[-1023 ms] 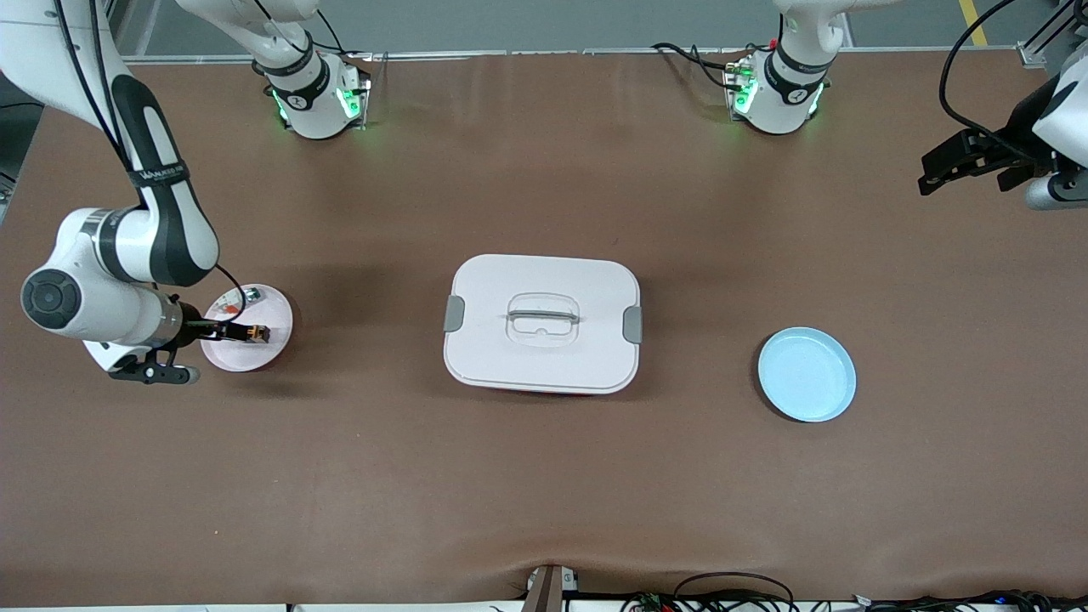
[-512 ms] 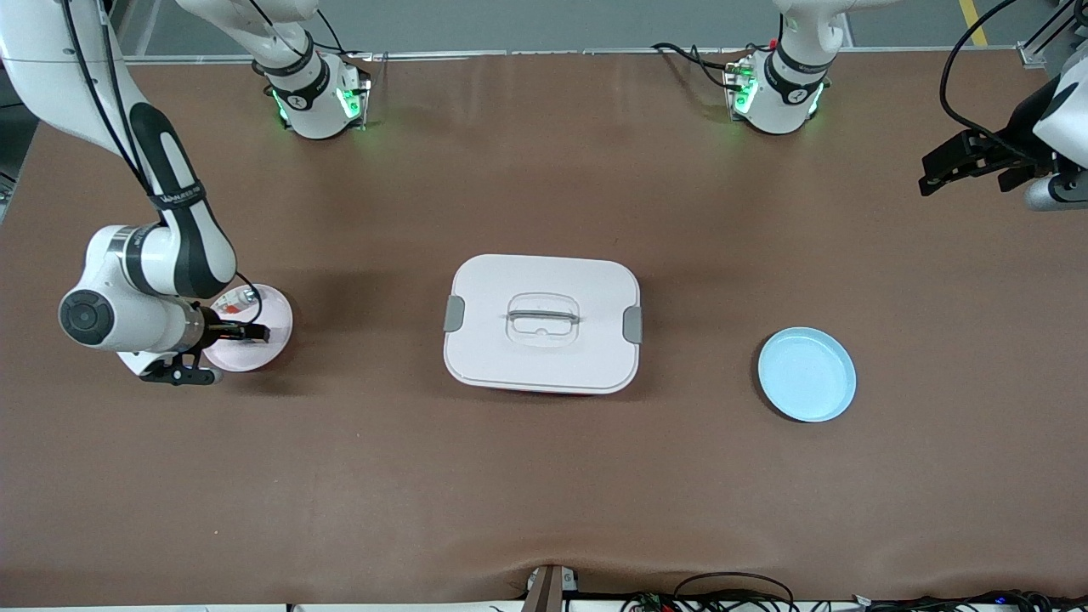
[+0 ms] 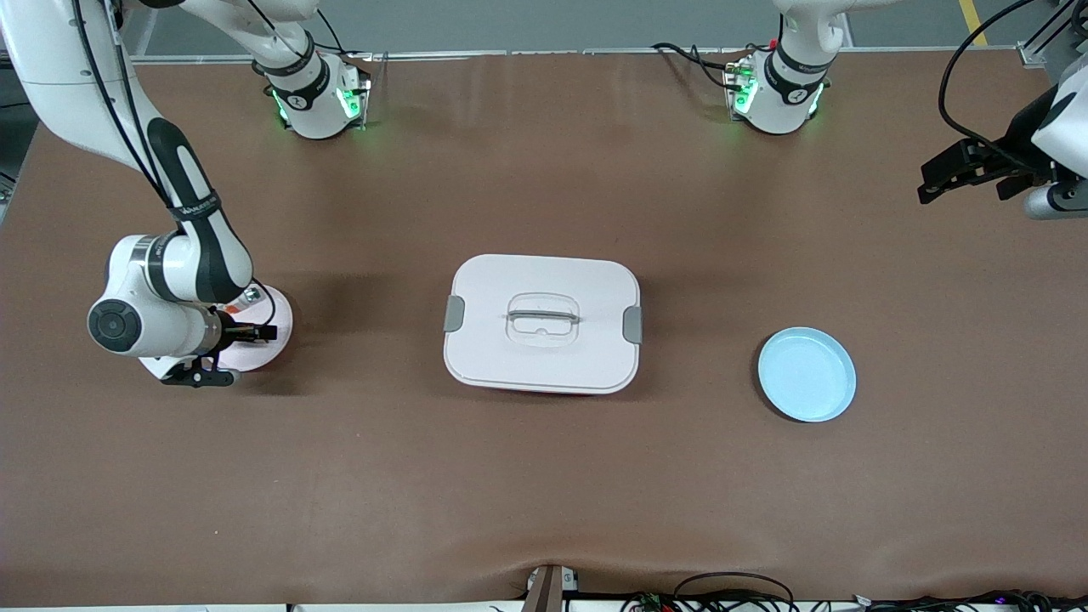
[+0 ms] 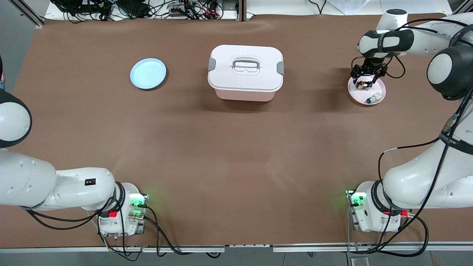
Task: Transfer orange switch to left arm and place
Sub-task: 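Lower the right gripper and grasp the black-orange switch, then lift the switch with the right gripper away from the plate, then carry the switch above the box while the left gripper approaches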
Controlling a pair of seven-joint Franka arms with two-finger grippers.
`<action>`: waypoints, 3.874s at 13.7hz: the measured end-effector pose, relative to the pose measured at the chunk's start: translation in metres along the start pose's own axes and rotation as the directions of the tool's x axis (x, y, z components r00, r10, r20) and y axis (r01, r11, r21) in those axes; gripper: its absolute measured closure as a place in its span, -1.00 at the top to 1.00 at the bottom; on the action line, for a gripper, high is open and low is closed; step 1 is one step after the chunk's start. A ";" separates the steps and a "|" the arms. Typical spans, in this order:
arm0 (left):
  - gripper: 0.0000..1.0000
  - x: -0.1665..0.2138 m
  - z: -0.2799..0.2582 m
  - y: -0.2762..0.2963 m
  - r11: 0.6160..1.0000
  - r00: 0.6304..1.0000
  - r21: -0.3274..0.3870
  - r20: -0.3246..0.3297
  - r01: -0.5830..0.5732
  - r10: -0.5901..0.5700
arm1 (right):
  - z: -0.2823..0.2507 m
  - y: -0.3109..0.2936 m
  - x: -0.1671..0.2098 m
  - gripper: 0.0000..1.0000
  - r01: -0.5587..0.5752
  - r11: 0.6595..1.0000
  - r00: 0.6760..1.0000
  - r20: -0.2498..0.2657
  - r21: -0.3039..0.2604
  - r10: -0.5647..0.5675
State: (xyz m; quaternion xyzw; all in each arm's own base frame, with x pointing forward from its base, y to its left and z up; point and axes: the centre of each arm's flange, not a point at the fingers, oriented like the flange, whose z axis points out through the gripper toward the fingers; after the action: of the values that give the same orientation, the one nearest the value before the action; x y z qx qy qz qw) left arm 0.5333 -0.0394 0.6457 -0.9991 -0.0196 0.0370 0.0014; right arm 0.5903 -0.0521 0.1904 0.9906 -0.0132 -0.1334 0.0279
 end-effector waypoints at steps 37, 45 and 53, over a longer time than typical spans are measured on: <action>1.00 0.016 0.023 0.019 0.999 0.999 0.021 0.024 -0.043 0.042 | -0.242 -0.088 -0.075 0.44 -0.057 0.992 0.973 0.230 0.108 0.030; 1.00 0.028 0.045 0.028 0.998 0.996 0.017 0.062 -0.063 0.062 | -0.314 -0.242 -0.126 0.44 -0.306 0.936 0.912 0.337 0.175 0.235; 1.00 0.033 0.053 0.042 0.996 0.994 -0.023 0.070 -0.082 0.083 | -0.344 -0.385 -0.175 0.44 -0.545 0.795 0.812 0.404 0.267 0.421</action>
State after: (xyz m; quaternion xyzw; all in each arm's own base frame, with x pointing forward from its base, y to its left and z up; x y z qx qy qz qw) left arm 0.5638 -0.0797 0.5901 -0.9971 0.0214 0.0721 -0.0107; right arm 0.5199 0.3554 0.5455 0.9041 -0.2986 -0.2773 -0.1286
